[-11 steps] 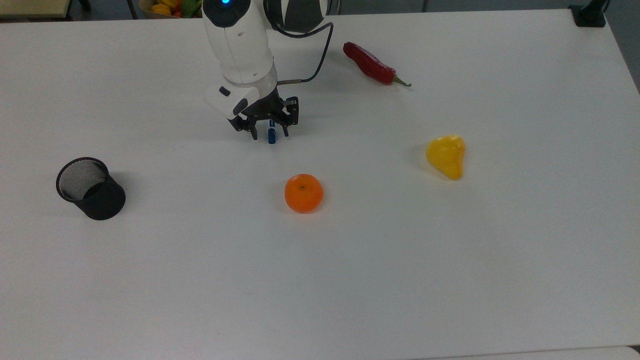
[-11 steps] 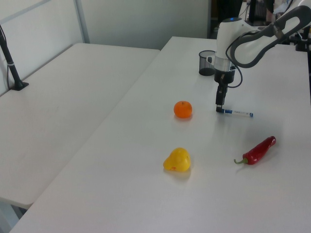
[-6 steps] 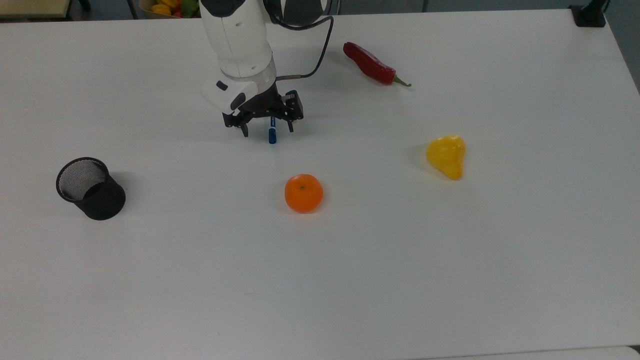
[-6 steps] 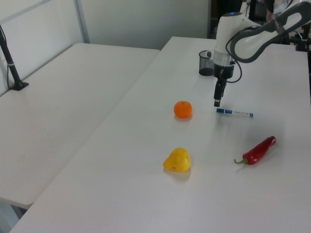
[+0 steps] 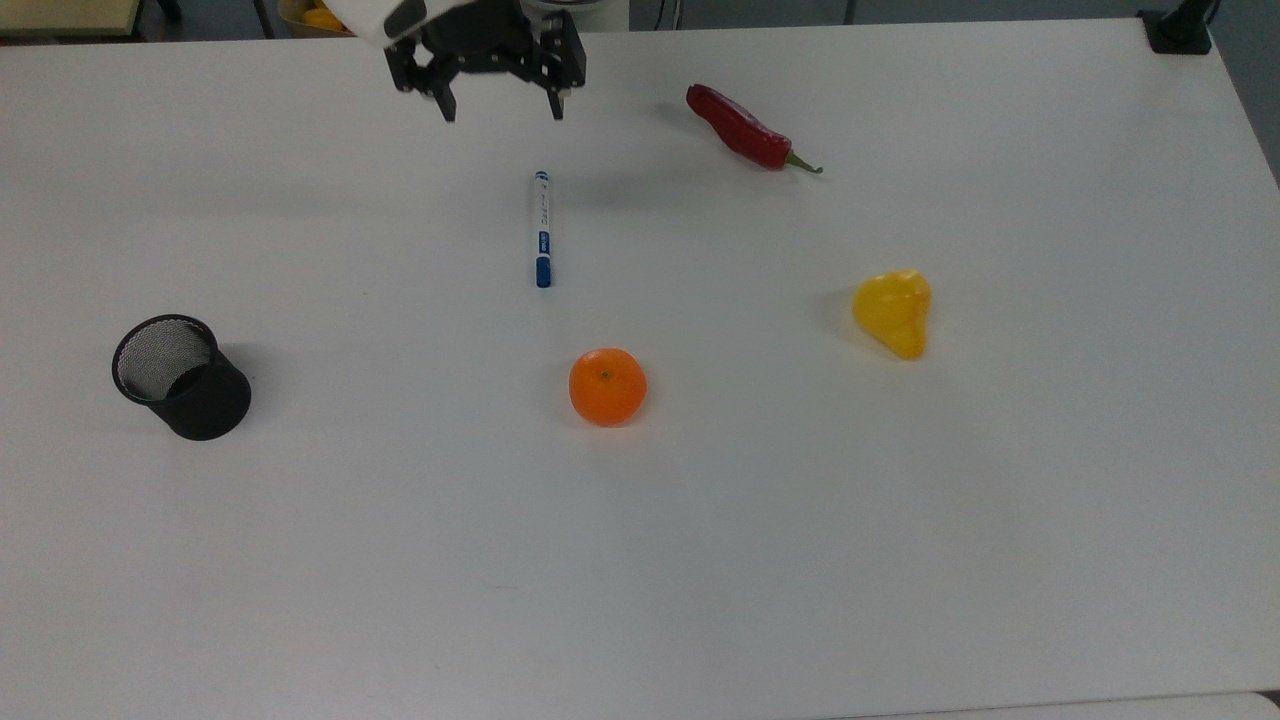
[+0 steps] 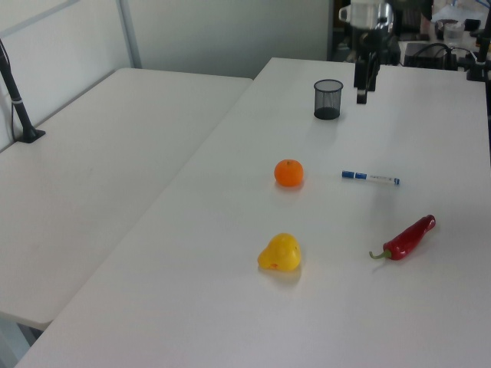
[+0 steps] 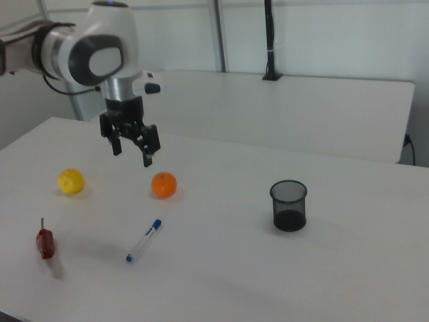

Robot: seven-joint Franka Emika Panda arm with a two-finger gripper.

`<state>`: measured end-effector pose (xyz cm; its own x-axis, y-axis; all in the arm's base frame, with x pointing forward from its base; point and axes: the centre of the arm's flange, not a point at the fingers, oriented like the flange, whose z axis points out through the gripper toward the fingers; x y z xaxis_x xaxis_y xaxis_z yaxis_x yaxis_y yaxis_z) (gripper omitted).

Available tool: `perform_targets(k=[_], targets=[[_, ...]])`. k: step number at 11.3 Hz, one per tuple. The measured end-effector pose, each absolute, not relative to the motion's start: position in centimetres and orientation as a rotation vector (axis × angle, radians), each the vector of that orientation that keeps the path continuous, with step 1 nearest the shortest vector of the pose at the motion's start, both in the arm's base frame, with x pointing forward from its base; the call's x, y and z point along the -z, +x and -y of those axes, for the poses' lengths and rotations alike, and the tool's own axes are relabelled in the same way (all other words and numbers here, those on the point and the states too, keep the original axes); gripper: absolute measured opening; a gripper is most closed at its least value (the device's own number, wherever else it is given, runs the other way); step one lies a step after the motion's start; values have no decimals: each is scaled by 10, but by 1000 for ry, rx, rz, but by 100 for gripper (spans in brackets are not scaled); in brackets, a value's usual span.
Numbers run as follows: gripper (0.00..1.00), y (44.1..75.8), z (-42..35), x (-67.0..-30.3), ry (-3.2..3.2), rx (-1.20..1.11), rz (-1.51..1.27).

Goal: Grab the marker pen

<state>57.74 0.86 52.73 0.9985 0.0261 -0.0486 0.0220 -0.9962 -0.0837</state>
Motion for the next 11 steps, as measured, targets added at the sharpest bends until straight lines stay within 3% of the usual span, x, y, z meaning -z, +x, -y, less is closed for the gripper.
perform_targets(k=[6, 11], targets=[[100, 533, -23, -622, -3068, -100, -63], [100, 537, -29, -632, -3062, 26, 70]])
